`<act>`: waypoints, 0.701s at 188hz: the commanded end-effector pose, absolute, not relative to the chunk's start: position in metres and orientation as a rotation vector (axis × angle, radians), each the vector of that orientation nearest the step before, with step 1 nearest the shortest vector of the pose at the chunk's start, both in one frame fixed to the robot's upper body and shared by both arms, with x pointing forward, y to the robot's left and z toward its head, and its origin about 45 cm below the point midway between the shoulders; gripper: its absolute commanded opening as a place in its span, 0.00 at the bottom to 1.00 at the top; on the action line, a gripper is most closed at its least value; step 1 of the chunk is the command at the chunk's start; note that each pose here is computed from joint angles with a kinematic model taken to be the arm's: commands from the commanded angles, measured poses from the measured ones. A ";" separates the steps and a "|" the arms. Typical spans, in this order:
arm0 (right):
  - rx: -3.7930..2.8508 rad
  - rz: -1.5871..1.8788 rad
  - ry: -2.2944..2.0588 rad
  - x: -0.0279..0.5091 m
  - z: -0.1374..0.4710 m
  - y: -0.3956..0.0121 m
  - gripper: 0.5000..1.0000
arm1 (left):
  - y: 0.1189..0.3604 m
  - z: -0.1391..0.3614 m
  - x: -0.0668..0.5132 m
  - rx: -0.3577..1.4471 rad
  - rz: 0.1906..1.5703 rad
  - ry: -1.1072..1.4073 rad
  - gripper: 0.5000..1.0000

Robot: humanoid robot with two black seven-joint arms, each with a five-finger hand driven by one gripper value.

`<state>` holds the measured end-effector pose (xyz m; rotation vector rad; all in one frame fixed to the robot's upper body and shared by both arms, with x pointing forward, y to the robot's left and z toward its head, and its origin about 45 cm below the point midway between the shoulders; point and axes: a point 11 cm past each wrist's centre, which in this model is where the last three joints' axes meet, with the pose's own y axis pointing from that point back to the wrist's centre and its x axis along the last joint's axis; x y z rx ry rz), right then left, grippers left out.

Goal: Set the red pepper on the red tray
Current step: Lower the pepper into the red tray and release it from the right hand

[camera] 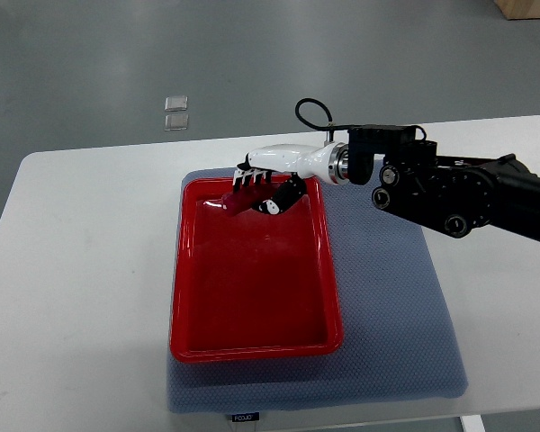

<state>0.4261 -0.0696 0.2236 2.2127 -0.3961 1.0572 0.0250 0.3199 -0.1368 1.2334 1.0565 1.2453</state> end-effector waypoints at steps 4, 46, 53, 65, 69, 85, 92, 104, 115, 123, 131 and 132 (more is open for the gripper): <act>2.213 1.067 -0.334 0.412 0.202 -0.048 0.00 | 0.320 -0.137 0.025 1.233 1.247 1.057 1.00; 2.213 1.036 -0.319 0.402 0.180 -0.048 0.14 | 0.320 -0.137 0.025 1.233 1.247 1.057 1.00; 2.214 1.032 -0.318 0.402 0.179 -0.048 0.14 | 0.320 -0.137 0.025 1.233 1.247 1.057 1.00; 2.217 1.030 -0.319 0.401 0.178 -0.048 0.25 | 0.320 -0.137 0.025 1.233 1.247 1.057 1.00; 2.217 1.030 -0.319 0.401 0.178 -0.048 0.33 | 0.320 -0.137 0.025 1.233 1.247 1.057 1.00; 2.217 1.028 -0.325 0.402 0.178 -0.049 0.58 | 0.320 -0.137 0.025 1.233 1.247 1.057 1.00; 2.219 1.023 -0.329 0.402 0.178 -0.050 0.71 | 0.320 -0.137 0.025 1.234 1.246 1.056 1.00; 2.222 1.019 -0.344 0.405 0.180 -0.051 0.83 | 0.320 -0.137 0.025 1.234 1.246 1.056 1.00; 2.225 1.012 -0.358 0.407 0.182 -0.055 0.83 | 0.320 -0.137 0.025 1.234 1.246 1.056 1.00; 2.229 1.010 -0.381 0.410 0.186 -0.057 0.83 | 0.320 -0.137 0.025 1.234 1.246 1.056 1.00; 2.236 1.005 -0.423 0.417 0.194 -0.062 0.83 | 0.320 -0.137 0.025 1.233 1.244 1.056 1.00; 2.236 1.005 -0.423 0.417 0.194 -0.062 0.83 | 0.320 -0.137 0.025 1.233 1.244 1.056 1.00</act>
